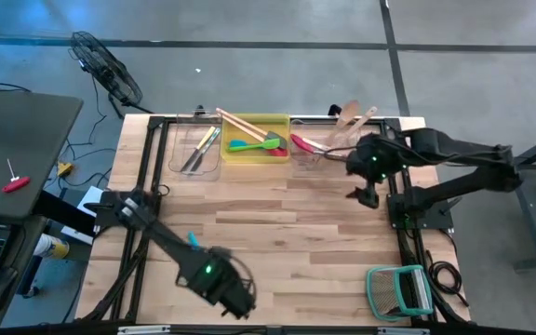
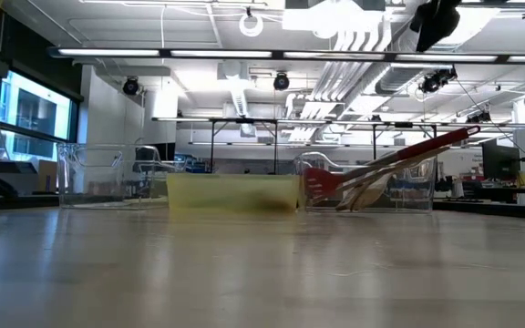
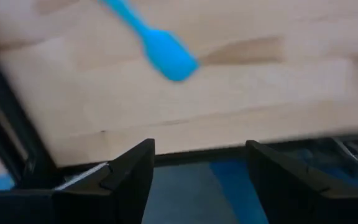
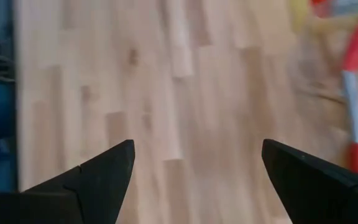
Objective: Pick & Place Kitchen Items
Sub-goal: Put the red spatula into the right transparent bin
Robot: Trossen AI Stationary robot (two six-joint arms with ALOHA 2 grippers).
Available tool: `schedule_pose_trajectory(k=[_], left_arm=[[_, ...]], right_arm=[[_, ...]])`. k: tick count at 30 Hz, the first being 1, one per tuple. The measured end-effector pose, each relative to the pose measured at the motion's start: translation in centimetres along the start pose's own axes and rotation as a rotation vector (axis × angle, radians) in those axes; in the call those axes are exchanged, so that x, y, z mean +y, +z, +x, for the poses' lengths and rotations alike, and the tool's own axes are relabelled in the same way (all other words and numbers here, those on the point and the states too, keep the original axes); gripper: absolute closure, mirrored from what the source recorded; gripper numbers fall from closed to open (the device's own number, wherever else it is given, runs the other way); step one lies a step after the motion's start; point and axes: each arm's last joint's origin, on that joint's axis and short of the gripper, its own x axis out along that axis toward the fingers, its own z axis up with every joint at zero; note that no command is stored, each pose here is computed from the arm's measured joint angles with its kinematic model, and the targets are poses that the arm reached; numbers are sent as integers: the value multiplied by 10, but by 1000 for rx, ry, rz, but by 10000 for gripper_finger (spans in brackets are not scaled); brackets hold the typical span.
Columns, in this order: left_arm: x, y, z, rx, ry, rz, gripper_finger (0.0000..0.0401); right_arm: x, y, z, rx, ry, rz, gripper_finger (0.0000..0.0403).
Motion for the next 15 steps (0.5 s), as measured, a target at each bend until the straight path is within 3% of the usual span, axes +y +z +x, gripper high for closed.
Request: schedule_pose_trajectory(k=[6,15], left_arm=[[18,-22,33,-66,107,-221,160],[15,-22,86,-83,58,-279,160]], right_arm=[[23,-3,-2,-19,110,-74,58],[51,-10,-1,10,223,-196,58]])
